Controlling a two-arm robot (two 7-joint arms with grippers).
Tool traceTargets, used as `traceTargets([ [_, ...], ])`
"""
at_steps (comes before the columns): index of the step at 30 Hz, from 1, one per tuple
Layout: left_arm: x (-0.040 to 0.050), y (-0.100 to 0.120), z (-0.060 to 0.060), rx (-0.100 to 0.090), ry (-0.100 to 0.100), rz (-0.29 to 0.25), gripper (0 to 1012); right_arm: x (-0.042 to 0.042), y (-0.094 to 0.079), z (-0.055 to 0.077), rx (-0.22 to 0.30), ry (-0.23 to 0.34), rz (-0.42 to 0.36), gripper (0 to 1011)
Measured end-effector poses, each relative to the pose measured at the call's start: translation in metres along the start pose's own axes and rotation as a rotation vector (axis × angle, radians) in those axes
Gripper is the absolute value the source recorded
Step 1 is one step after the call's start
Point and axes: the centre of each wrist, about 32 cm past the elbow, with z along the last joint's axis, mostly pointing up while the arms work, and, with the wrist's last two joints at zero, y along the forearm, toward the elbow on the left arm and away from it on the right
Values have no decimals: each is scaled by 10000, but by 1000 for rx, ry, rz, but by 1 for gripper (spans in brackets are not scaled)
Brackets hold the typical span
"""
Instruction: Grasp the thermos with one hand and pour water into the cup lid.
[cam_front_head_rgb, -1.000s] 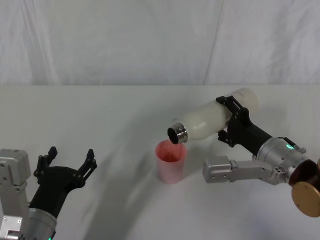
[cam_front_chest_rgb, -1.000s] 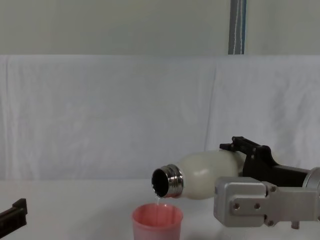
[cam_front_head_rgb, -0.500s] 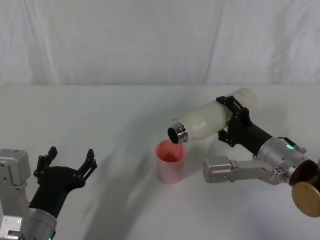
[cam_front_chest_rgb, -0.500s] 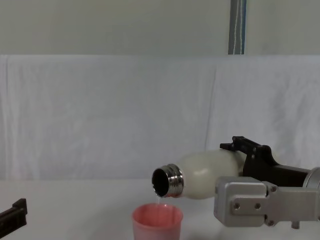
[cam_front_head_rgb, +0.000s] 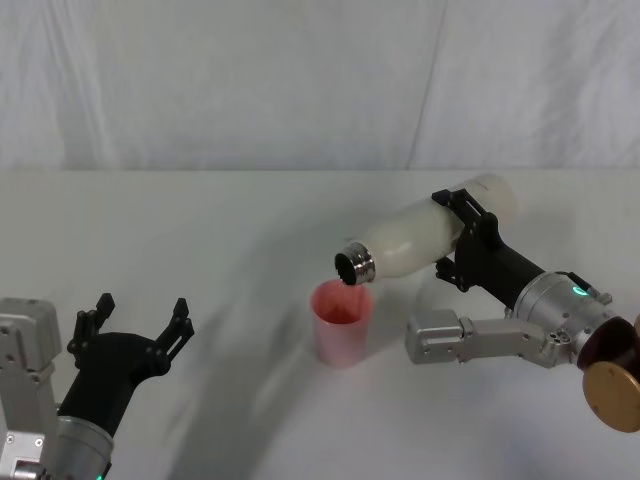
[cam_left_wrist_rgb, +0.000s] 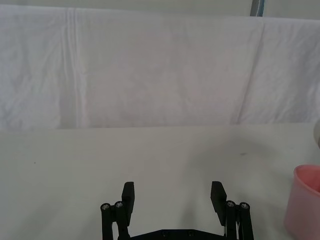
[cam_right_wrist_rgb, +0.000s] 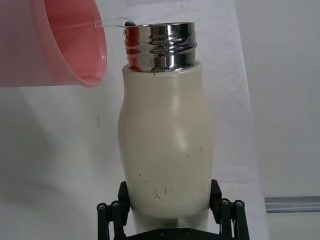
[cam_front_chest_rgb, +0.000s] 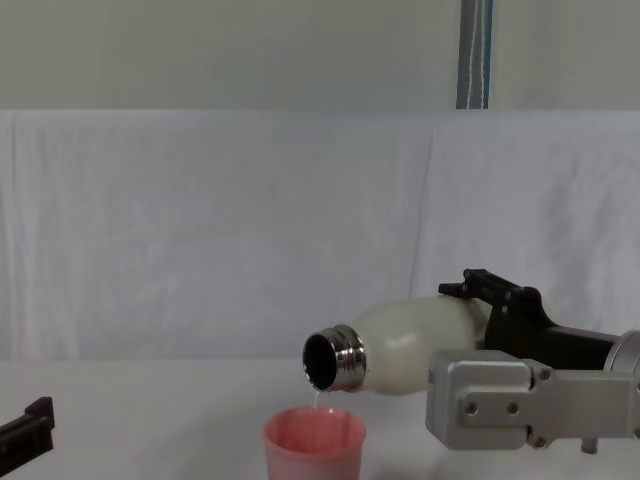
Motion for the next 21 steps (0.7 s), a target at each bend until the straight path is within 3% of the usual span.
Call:
traceTargets([
  [21, 0, 0, 0, 0, 0, 0, 1001, 3, 12, 0, 1, -2, 1, 956],
])
